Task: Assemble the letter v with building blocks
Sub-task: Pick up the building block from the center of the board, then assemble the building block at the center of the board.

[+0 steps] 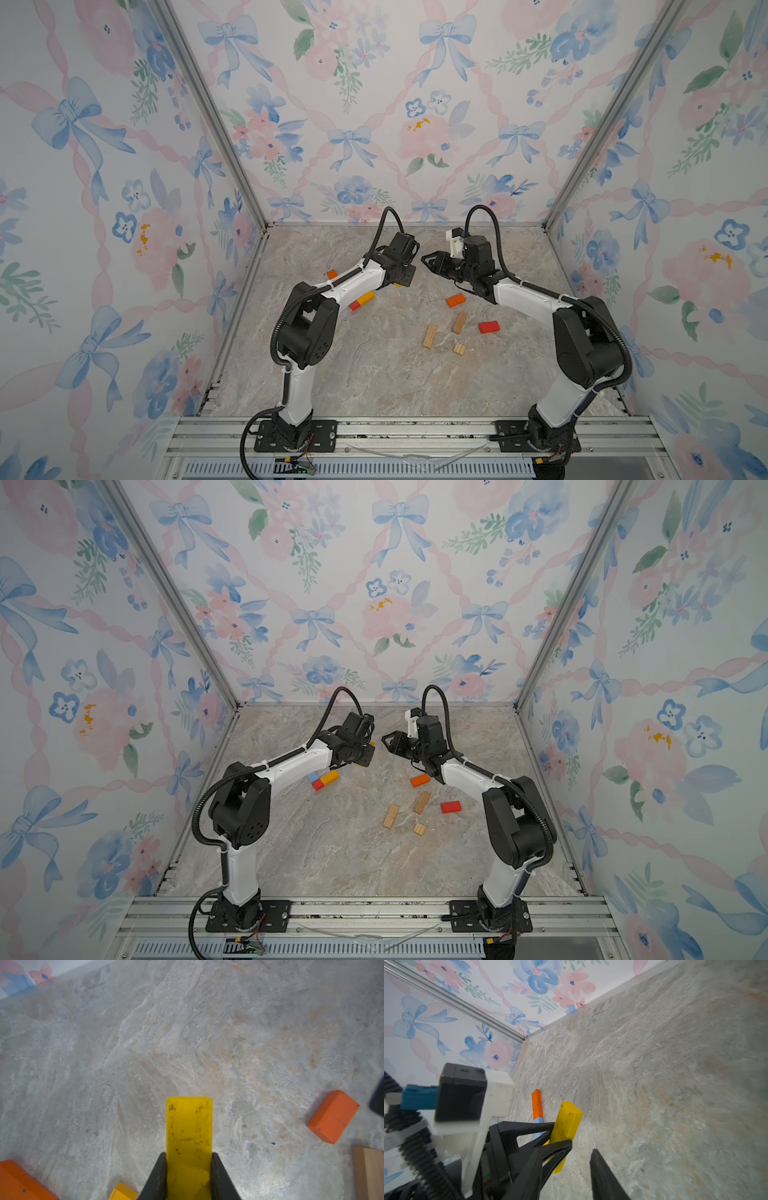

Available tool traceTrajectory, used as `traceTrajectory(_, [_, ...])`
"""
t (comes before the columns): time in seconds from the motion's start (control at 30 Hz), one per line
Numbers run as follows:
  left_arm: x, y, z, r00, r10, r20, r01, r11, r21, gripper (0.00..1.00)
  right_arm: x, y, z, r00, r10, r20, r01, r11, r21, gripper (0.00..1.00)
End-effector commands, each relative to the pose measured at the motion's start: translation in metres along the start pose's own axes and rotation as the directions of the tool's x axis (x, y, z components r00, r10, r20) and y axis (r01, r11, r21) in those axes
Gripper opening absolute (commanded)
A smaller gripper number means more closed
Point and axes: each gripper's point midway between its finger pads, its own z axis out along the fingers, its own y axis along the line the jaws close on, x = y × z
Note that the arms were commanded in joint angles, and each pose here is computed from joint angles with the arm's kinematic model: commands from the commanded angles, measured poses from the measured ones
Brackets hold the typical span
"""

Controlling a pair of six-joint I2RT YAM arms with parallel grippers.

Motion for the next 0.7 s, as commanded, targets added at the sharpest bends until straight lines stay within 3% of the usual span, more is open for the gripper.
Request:
traceTrajectory(0.0, [0.003, 0.002, 0.010, 0.986, 0.159, -0.043, -0.159, 0.987, 0.003, 0.01, -0.008, 0.004, -0.011, 1.000, 0.001, 0.029, 0.000, 1.000, -0.023, 0.41])
traceTrajectory(0.3, [0.020, 0.008, 0.029, 0.928, 0.351, -0.127, -0.343, 0.936, 0.082, 0.01, -0.013, 0.004, -0.022, 0.998, 0.006, 0.057, -0.005, 1.000, -0.031, 0.41])
traceTrajectory(0.67, [0.046, 0.020, 0.049, 0.913, 0.371, -0.171, -0.339, 0.921, 0.190, 0.01, -0.013, 0.007, -0.025, 0.998, 0.010, 0.058, -0.007, 0.999, -0.041, 0.41])
